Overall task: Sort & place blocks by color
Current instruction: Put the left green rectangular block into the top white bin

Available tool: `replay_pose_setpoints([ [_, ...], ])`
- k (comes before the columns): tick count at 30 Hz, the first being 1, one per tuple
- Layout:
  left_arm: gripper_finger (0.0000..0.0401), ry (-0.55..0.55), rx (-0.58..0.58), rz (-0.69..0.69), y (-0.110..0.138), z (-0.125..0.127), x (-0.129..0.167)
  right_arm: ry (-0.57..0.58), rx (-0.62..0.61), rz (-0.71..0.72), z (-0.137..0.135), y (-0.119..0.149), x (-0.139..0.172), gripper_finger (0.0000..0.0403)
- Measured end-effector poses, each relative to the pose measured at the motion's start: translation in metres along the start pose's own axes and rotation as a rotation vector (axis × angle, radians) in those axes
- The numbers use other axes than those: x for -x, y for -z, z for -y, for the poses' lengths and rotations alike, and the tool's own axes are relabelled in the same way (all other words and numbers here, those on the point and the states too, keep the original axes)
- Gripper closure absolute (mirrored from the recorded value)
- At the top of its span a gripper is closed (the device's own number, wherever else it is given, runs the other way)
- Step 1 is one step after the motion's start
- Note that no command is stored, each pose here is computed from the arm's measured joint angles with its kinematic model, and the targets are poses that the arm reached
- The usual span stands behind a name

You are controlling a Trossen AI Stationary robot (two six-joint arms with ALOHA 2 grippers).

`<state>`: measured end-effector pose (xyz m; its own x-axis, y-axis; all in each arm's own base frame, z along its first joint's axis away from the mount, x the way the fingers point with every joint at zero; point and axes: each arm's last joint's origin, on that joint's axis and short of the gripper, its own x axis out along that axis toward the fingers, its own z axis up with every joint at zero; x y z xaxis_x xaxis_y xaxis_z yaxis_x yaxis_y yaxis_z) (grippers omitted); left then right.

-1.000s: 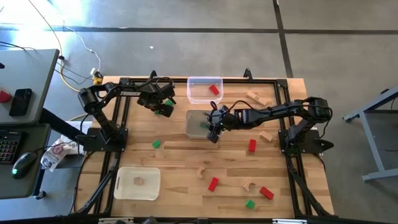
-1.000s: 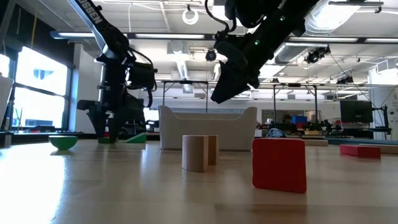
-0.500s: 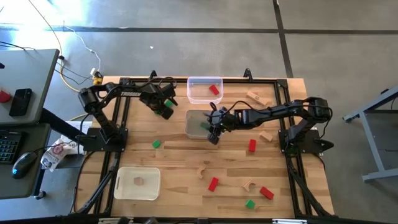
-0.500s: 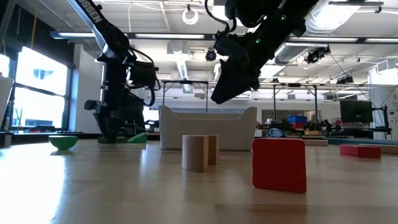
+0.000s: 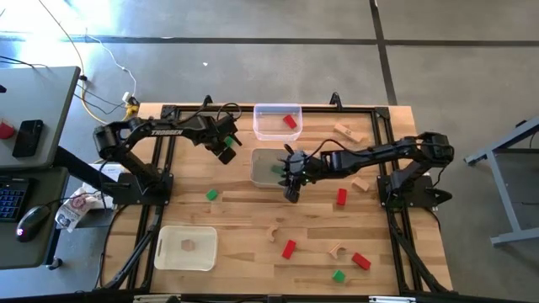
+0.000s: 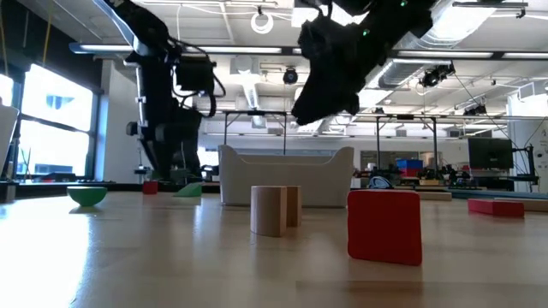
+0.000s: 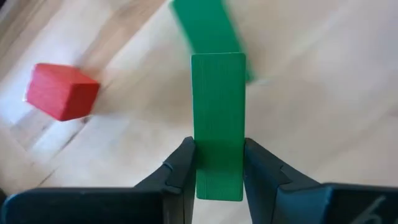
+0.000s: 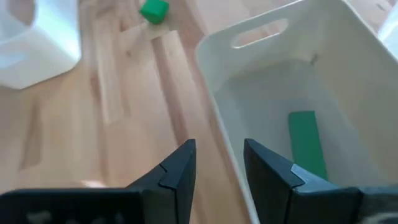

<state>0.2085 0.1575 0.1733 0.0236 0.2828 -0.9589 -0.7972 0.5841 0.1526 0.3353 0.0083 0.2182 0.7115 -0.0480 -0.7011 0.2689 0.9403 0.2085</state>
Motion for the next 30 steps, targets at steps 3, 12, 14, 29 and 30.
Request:
replay_pose_setpoints([
  [3,0.0326,0.024,-0.023,0.052,0.003,0.006,0.014,-0.011,-0.033,-0.014,-0.007,0.002,0.011,0.0281],
  [12,0.0325,0.127,-0.102,0.275,0.011,0.031,0.056,0.054,-0.137,-0.089,-0.022,0.018,0.027,0.0281],
  [14,0.0325,0.161,-0.132,0.328,0.013,0.039,0.063,0.066,-0.169,-0.130,-0.024,0.023,0.028,0.0281],
  [29,0.0325,0.318,-0.421,0.633,0.016,0.088,0.091,0.363,-0.417,-0.328,-0.027,0.061,0.043,0.0281],
  [30,0.0325,0.323,-0.447,0.639,0.016,0.089,0.092,0.387,-0.437,-0.337,-0.026,0.063,0.045,0.0281],
])
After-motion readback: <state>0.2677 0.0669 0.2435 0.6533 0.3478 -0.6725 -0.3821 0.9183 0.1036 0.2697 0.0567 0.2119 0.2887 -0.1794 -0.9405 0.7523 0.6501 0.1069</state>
